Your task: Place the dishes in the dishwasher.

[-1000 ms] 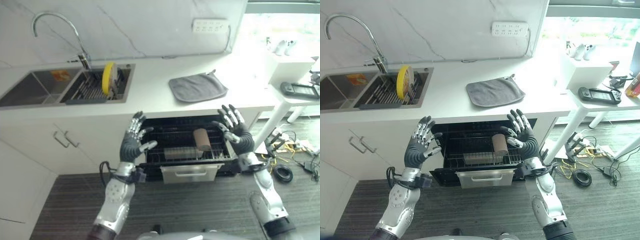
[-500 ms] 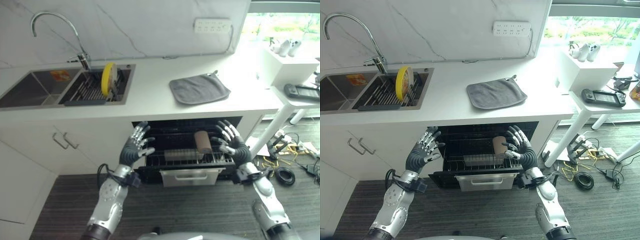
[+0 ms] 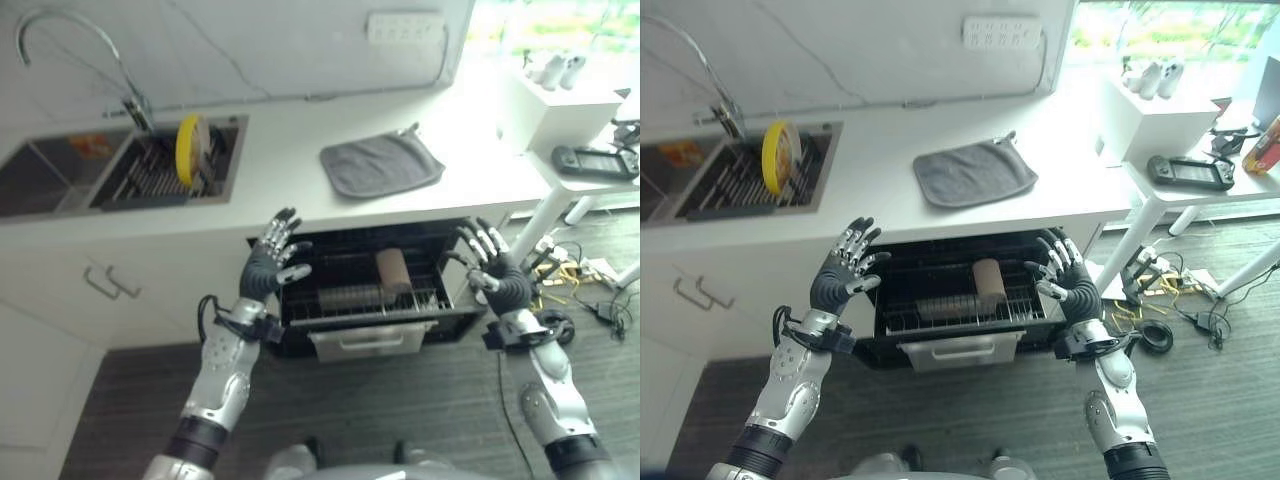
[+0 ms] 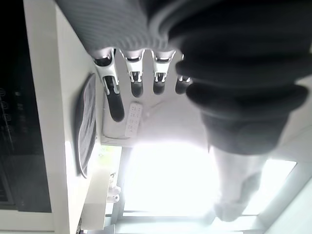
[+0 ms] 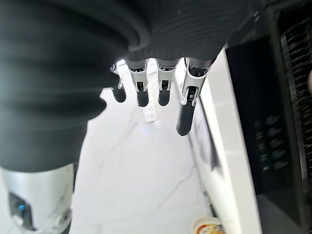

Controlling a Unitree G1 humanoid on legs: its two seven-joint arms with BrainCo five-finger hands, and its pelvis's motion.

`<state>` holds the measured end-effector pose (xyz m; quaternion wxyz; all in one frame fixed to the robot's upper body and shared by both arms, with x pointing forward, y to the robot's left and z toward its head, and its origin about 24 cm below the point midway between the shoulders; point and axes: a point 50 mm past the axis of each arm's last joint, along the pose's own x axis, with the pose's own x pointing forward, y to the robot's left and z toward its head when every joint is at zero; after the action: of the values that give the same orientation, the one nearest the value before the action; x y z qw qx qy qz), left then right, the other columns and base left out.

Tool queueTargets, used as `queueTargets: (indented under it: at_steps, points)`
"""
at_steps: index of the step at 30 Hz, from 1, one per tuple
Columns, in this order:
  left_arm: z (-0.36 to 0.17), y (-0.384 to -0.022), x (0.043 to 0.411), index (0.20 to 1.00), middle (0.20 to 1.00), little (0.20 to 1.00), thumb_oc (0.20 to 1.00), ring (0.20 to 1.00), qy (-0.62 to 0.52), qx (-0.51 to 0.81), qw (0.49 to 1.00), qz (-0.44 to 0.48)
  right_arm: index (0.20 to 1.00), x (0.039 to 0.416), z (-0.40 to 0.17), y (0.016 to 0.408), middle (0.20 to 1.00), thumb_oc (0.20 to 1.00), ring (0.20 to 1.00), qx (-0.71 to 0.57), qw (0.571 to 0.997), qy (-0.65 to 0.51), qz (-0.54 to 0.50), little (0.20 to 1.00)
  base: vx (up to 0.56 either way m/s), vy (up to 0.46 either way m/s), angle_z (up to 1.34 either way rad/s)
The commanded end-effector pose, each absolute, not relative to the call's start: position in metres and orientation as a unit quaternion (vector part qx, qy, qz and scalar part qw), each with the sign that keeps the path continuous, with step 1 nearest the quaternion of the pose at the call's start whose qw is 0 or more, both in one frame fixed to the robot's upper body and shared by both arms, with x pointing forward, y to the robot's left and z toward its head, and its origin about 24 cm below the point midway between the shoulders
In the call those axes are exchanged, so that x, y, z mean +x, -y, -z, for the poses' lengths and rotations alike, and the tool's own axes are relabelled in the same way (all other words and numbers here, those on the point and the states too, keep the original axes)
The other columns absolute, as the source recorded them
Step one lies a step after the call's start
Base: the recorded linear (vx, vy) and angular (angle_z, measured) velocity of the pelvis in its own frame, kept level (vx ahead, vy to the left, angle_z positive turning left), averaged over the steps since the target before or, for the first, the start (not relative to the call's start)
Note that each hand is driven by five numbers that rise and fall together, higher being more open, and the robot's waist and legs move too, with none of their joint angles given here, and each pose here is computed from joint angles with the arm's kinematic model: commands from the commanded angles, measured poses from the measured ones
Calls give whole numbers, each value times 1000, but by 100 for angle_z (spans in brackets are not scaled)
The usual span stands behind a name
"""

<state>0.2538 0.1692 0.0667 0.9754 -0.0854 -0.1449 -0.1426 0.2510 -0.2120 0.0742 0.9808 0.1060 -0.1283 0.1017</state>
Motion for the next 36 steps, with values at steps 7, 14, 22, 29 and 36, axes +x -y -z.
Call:
queueTargets:
  at_steps: [7,14,22,29,36]
  points:
    - [-88,-189,254,1000,1000,1000,1000,1000,214,-66,965,133,1000,265,-132,227,1000,1000,1000,56,971,216,-91,1000,66,811,-5]
    - [-90,-213,242,1000,1000,1000,1000,1000,202,-6,972,116,1000,258,-123,222,1000,1000,1000,100,963,237,-83,1000,-90,582,-71]
    - [-93,-199,257,1000,1000,1000,1000,1000,203,-24,971,123,1000,259,-120,219,1000,1000,1000,111,964,229,-80,1000,-38,98,15]
    - [-83,-197,250,1000,1000,1000,1000,1000,201,-32,970,136,1000,253,-113,223,1000,1000,1000,103,964,236,-58,1000,80,66,5]
    - [-74,-200,248,1000,1000,1000,1000,1000,184,-41,973,135,1000,252,-116,228,1000,1000,1000,78,969,226,-56,1000,275,282,-2]
